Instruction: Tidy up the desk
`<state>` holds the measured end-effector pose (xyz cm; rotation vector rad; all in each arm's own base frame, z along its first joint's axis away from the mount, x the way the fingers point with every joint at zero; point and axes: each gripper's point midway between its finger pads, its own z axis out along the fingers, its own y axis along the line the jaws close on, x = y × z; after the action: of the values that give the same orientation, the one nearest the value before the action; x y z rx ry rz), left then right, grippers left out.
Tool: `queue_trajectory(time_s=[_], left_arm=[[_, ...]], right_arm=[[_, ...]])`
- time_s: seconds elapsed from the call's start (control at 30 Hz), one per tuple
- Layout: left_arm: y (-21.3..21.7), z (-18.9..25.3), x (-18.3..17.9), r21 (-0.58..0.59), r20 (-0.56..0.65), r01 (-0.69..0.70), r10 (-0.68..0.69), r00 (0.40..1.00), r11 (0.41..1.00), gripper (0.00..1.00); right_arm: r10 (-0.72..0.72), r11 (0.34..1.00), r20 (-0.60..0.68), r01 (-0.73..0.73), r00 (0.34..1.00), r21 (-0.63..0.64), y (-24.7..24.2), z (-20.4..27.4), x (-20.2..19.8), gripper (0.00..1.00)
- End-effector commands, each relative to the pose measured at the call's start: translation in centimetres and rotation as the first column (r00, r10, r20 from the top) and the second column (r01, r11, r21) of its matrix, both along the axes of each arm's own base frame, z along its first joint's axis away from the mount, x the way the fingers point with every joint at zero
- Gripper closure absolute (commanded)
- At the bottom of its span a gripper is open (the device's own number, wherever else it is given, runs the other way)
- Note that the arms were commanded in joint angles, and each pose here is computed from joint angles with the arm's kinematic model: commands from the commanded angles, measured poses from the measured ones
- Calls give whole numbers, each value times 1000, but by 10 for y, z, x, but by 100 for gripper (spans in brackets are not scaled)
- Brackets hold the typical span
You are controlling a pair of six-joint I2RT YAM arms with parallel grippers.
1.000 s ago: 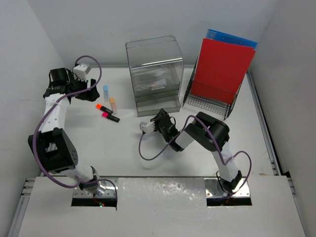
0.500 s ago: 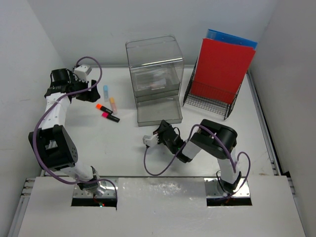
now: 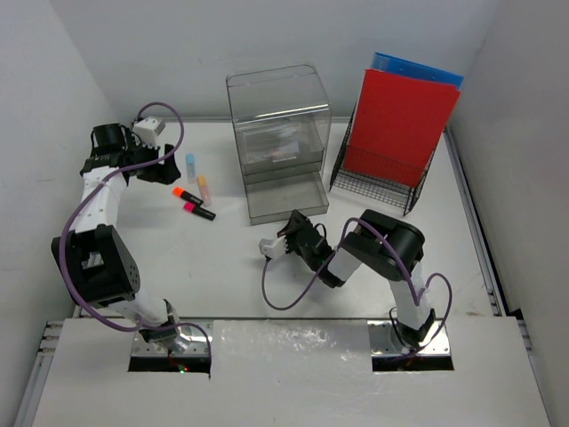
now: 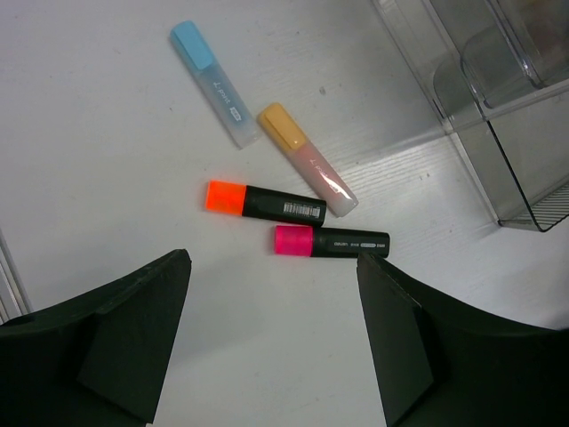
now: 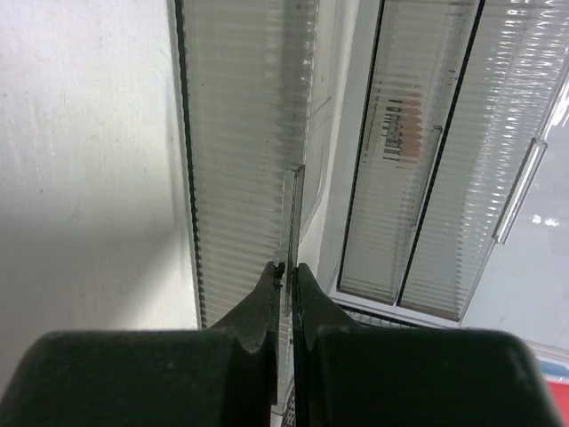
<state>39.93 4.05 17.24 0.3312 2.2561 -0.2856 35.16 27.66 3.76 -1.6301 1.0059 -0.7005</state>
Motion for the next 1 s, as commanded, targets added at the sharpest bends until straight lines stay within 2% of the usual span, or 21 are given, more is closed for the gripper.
queue_trajectory(time_s=[0.0,0.13,0.17,0.27,0.37,0.47,0.53,0.57,0.63,0.7,0.83,0.9,0.97], left_arm=[[-3,24,10,7,72,15,-15,997,1000,27],[-11,12,12,11,37,28,-28,999,1000,27],[-11,12,11,10,32,28,-28,999,1000,27],[-20,7,12,12,2,44,-45,999,999,28],[-30,1,13,47,-18,60,-59,998,997,28],[-34,-17,14,94,-65,54,-48,997,994,28],[-34,-29,20,120,-99,42,-30,995,992,28],[-33,-33,23,119,-108,27,-14,994,992,28],[-29,-42,31,110,-127,-22,36,991,994,30],[-26,-42,43,96,-94,-74,83,992,993,30],[-8,-29,81,65,20,-256,255,967,964,30],[4,-32,101,85,25,-311,310,951,947,30],[8,-43,110,92,-20,-336,339,940,937,31]], right_arm=[[48,998,41,-49,998,34,10,13,8,100],[34,998,31,-36,999,55,4,16,10,100],[32,997,38,-35,999,71,5,19,11,95],[13,992,53,-20,999,126,3,29,10,66],[3,987,52,-11,999,160,0,35,8,58],[2,977,56,-14,998,214,-1,45,4,43],[2,966,57,-17,998,258,0,53,1,40],[2,961,55,-17,999,275,0,57,-1,32],[8,949,50,-23,999,314,1,66,-6,30],[-15,926,17,8,1000,377,0,74,-8,29],[-47,860,-124,103,991,500,0,79,-15,19],[-34,828,-165,120,986,547,1,84,-19,18],[-10,778,-186,125,982,615,1,97,-24,18]])
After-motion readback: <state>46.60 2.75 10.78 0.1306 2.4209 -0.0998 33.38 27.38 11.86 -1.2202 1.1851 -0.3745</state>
